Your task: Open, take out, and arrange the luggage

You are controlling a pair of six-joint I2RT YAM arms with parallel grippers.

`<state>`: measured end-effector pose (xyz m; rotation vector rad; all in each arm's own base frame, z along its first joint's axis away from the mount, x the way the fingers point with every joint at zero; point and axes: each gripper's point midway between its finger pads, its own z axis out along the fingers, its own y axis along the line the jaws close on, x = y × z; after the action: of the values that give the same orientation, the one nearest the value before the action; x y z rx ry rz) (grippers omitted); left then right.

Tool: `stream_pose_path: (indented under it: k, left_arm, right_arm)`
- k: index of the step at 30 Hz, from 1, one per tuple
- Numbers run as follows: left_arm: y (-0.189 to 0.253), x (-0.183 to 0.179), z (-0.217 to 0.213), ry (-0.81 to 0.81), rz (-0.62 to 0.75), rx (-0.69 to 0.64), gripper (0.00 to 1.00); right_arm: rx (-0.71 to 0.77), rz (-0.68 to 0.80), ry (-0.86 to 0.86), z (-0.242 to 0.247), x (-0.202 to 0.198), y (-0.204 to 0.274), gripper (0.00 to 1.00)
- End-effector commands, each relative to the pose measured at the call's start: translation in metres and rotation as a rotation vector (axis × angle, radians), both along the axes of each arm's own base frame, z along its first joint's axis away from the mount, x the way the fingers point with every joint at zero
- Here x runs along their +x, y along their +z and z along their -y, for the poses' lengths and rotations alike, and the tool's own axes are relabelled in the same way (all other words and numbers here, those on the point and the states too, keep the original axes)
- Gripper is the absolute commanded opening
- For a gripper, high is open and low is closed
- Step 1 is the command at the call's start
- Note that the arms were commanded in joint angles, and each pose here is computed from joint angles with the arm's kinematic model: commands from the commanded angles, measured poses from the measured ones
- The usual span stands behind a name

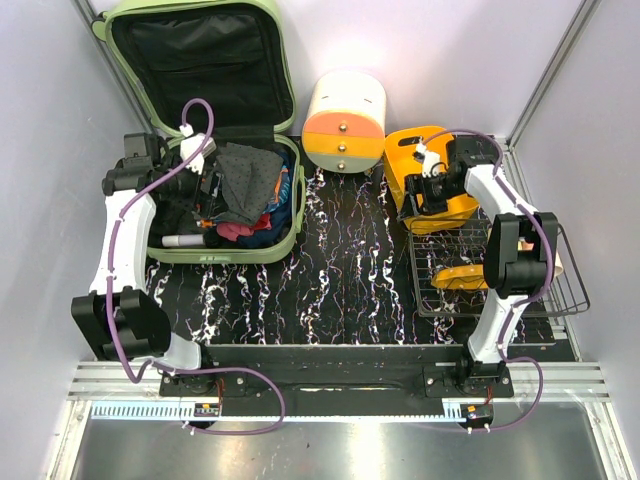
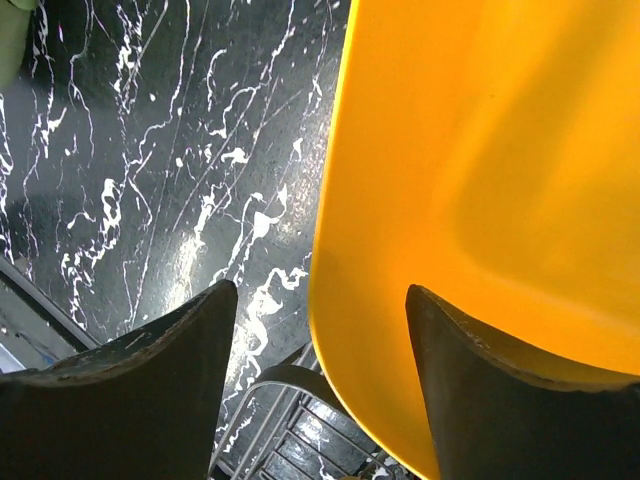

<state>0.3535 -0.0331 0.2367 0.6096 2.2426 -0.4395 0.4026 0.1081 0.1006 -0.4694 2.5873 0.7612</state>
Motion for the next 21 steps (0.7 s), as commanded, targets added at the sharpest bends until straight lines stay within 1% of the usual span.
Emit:
stream_pose_path:
  k: [1, 2, 5, 8, 9, 10, 12, 15, 16, 18, 21]
  left_arm:
    - [0.023, 0.007, 0.008, -0.168, 0.122, 0.031, 0.95]
    - [0.024, 0.006, 0.011, -0.199, 0.131, 0.027, 0.95]
    - [0.024, 0.0, 0.022, -0.339, 0.177, 0.04, 0.96]
    - [0.011, -0.008, 0.033, -0.514, 0.207, 0.138, 0.96]
    - [0.002, -0.01, 0.033, -0.593, 0.221, 0.193, 0.96]
    - [-0.011, -0.014, 0.033, -0.635, 0.2, 0.24, 0.96]
    - [-0.024, -0.013, 0.033, -0.706, 0.202, 0.291, 0.95]
    - [-0.039, -0.01, 0.034, -0.783, 0.206, 0.332, 0.95]
    - [-0.044, -0.01, 0.036, -0.812, 0.205, 0.344, 0.95]
    - [-0.053, -0.007, 0.032, -0.878, 0.213, 0.387, 0.95]
    - [-0.063, -0.004, 0.042, -0.99, 0.248, 0.444, 0.95]
  right_arm:
    - [0.023, 0.144, -0.047, -0.004, 0.023, 0.056, 0.79]
    - [0.028, 0.158, -0.058, -0.004, 0.027, 0.062, 0.84]
    - [0.039, 0.23, -0.067, -0.006, 0.037, 0.079, 0.87]
    - [0.056, 0.293, -0.053, -0.008, 0.041, 0.094, 0.94]
    - [0.056, 0.311, -0.052, -0.008, 0.042, 0.095, 0.95]
    - [0.056, 0.351, -0.048, -0.007, 0.045, 0.104, 0.95]
    - [0.029, 0.381, -0.045, -0.004, 0.05, 0.108, 0.95]
    - [-0.001, 0.354, -0.059, 0.001, 0.053, 0.103, 0.94]
    - [0.003, 0.331, -0.065, 0.001, 0.053, 0.098, 0.92]
    - [0.038, 0.299, -0.085, -0.003, 0.053, 0.094, 0.9]
    - [0.098, 0.234, -0.119, -0.012, 0.053, 0.087, 0.87]
